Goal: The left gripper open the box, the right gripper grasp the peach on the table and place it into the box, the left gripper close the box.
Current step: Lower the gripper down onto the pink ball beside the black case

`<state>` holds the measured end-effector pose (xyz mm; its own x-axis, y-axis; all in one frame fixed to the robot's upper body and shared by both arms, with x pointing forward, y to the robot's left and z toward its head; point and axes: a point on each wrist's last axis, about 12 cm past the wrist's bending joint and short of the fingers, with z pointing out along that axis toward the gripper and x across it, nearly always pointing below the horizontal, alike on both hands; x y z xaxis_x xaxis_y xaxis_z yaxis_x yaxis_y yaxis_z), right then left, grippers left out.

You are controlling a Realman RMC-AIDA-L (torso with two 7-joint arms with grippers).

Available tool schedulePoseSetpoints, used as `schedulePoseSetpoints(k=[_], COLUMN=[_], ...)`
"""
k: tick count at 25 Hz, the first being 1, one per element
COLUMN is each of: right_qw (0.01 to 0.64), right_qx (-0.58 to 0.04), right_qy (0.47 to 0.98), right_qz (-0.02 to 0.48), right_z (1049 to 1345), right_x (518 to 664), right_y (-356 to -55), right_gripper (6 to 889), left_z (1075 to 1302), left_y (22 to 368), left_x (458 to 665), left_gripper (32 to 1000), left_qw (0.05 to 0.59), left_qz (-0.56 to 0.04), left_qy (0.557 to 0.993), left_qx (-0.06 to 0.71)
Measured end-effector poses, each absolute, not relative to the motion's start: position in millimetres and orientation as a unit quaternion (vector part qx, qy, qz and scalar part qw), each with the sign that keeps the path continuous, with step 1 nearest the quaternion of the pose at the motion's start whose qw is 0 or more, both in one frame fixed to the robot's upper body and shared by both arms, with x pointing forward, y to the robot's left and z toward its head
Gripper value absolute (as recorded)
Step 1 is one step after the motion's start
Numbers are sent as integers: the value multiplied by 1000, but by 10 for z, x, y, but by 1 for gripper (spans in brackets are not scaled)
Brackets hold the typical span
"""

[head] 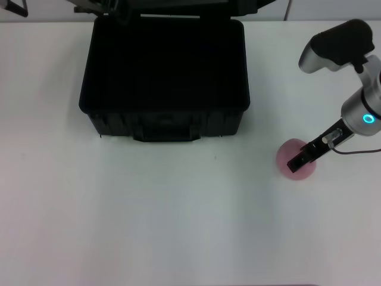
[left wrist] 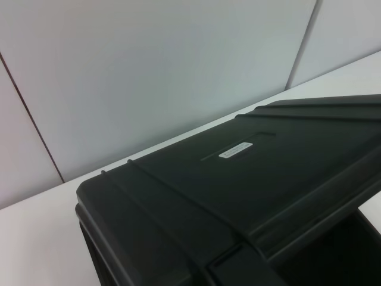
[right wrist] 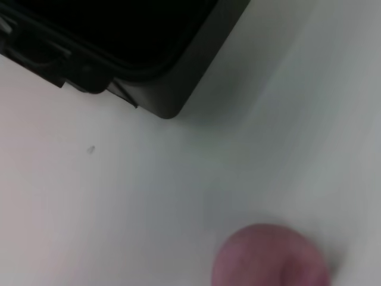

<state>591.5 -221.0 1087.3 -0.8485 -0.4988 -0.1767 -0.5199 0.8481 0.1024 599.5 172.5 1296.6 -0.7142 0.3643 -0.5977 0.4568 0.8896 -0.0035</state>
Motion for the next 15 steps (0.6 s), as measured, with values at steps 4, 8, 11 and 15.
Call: schedulePoseSetpoints(k=[4,8,11,15], right_qw=[74,76,78,78], right_qx=[-266,-267,-267,-264], right_qy=[958,958,958,959], right_qz=[74,72,72,72], right_z=[10852,10845,10842,10808], right_x=[5925,5934,5938,5936], right_y=[-2198,-2190,-2190,-2200], right_gripper=[773,772,771,770], left_z=[12963,12963,12962,12961], left_y=[1716,1716,1716,1716], left_x=[5993,5992,5991,5990], left_gripper=[402,402,402,402], left_qw=[305,305,304,304], left_qz=[-75,-75,-75,-75], left_qy=[922,922,923,923], left_qx=[225,225,225,225])
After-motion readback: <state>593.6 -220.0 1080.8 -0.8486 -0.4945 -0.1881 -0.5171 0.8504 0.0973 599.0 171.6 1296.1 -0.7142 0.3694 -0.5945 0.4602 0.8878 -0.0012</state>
